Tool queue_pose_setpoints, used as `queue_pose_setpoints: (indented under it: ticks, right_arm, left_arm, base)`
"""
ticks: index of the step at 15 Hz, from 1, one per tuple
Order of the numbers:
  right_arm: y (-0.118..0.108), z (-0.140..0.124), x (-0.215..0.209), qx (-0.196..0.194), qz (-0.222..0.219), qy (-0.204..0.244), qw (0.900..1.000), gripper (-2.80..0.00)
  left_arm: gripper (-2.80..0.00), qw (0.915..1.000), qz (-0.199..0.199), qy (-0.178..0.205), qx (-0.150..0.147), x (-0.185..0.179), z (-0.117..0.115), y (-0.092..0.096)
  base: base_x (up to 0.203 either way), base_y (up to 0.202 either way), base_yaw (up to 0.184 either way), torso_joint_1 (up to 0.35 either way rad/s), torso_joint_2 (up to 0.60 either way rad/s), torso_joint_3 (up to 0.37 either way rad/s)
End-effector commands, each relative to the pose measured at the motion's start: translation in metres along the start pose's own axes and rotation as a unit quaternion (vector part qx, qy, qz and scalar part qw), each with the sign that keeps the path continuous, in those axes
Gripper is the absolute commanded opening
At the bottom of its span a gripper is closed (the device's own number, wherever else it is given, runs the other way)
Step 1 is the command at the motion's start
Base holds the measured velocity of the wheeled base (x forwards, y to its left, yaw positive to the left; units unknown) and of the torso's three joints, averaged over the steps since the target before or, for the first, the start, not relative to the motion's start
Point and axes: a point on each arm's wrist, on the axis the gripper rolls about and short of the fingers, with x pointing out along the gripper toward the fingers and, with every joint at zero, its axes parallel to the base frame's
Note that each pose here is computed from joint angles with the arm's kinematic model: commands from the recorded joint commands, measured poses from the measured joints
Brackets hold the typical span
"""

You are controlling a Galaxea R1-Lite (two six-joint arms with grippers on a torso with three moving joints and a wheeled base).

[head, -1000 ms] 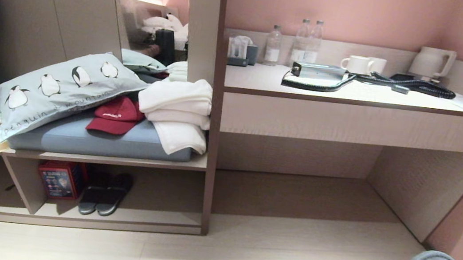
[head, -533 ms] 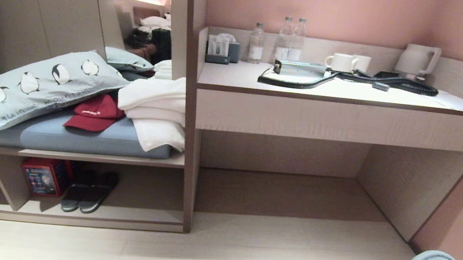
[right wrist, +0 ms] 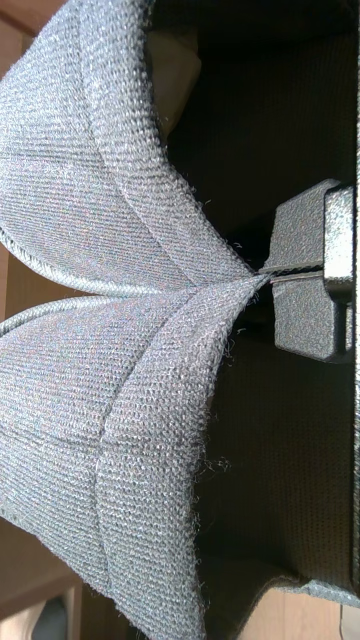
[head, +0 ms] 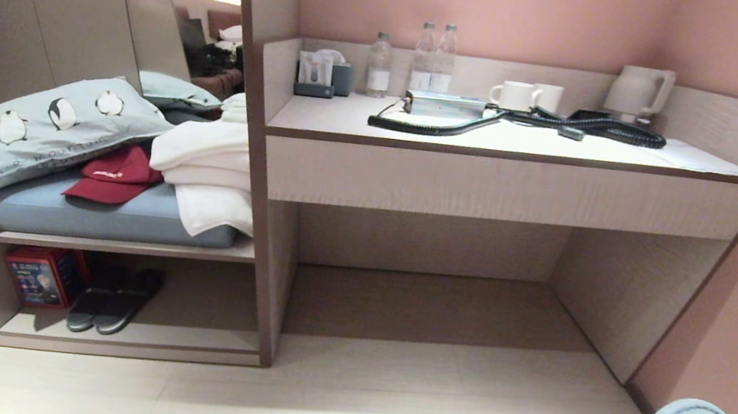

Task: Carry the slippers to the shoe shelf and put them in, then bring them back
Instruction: Place the slippers on the floor

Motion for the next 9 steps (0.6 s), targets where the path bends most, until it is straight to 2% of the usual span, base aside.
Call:
queue_pose_setpoints:
  ticks: [1, 9]
  right_arm:
    - [0.0000, 0.0000, 0.0000, 0.000, 0.000, 0.000, 1.000, -2.80]
    - [-0.0001, 0.0000, 0.0000, 0.000, -0.002, 0.000, 1.000, -2.80]
  left_arm:
    - [-2.80, 1.0000, 0.000, 0.001, 0.000, 0.0000, -0.0005, 0.0000]
    - [-2.80, 1.0000, 0.000, 0.001, 0.000, 0.0001, -0.0005, 0.0000]
  base:
    - [0.000, -0.194, -0.001, 0.006, 0.00, 0.002]
    - [0.000, -0.197, 0.001, 0.003, 0.00, 0.003]
